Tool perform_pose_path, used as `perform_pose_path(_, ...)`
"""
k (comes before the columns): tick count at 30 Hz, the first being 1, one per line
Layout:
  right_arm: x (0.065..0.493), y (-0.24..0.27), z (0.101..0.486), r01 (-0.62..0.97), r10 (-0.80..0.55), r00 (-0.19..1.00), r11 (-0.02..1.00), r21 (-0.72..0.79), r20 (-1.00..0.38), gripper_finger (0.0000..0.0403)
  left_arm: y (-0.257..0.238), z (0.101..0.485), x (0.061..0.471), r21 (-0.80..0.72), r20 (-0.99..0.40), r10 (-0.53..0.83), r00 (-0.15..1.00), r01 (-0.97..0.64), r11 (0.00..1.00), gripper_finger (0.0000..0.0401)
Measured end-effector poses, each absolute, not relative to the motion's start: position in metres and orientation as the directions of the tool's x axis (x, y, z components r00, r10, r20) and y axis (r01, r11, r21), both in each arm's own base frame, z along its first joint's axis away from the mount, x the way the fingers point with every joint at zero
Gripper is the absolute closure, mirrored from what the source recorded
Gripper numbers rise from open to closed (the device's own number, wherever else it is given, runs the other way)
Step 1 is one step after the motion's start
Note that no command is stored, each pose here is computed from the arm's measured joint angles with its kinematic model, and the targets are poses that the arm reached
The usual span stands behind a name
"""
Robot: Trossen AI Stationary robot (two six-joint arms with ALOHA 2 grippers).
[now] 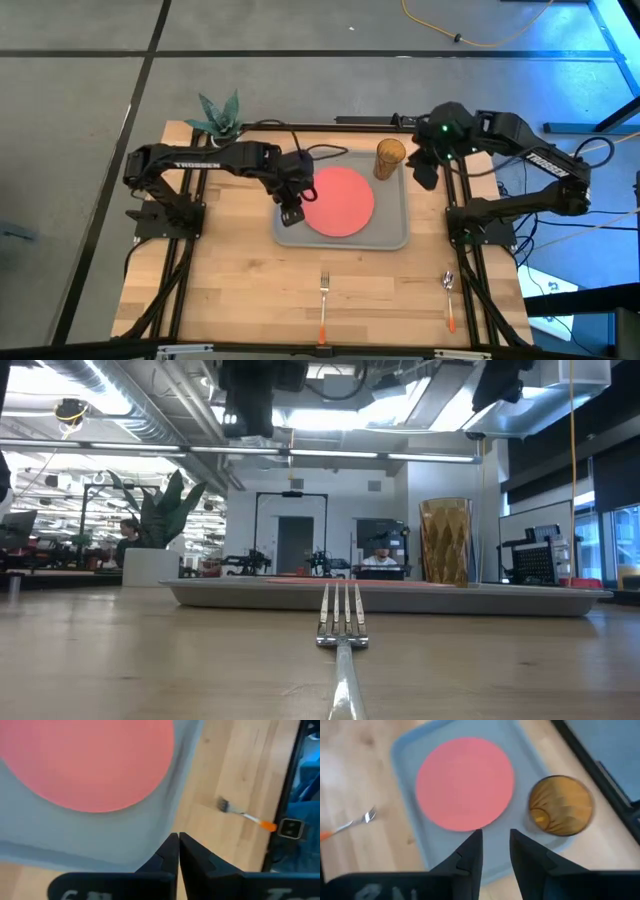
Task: Pick and place plate/cup/fork/spoon on tray
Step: Put the orange fork on the left side of the pink plate on the gray serving tray
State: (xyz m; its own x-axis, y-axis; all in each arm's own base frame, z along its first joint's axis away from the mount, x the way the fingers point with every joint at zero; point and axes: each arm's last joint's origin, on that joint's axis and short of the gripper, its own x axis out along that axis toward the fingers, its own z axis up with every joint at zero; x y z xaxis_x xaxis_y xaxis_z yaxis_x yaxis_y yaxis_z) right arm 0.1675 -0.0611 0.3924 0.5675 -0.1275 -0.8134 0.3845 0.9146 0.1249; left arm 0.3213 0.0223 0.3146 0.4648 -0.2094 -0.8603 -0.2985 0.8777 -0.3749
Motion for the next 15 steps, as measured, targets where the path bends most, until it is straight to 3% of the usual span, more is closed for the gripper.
perform_pose_path(9, 0.163, -0.031, 0.398, 0.318, -0.088, 0.601, 0.938, 0.136, -0.794, 0.0332, -0.019, 0.307, 0.323, -0.415, -0.893, -0.212, 0.398, -0.541, 0.731, 0.0353)
perform_pose_path(15, 0.158, -0.021, 0.403, 0.290, -0.059, 0.631, 0.943, 0.165, -0.773, 0.0334, -0.062, 0.311, 0.325, -0.496, -0.857, -0.218, 0.466, -0.634, 0.593, 0.0355)
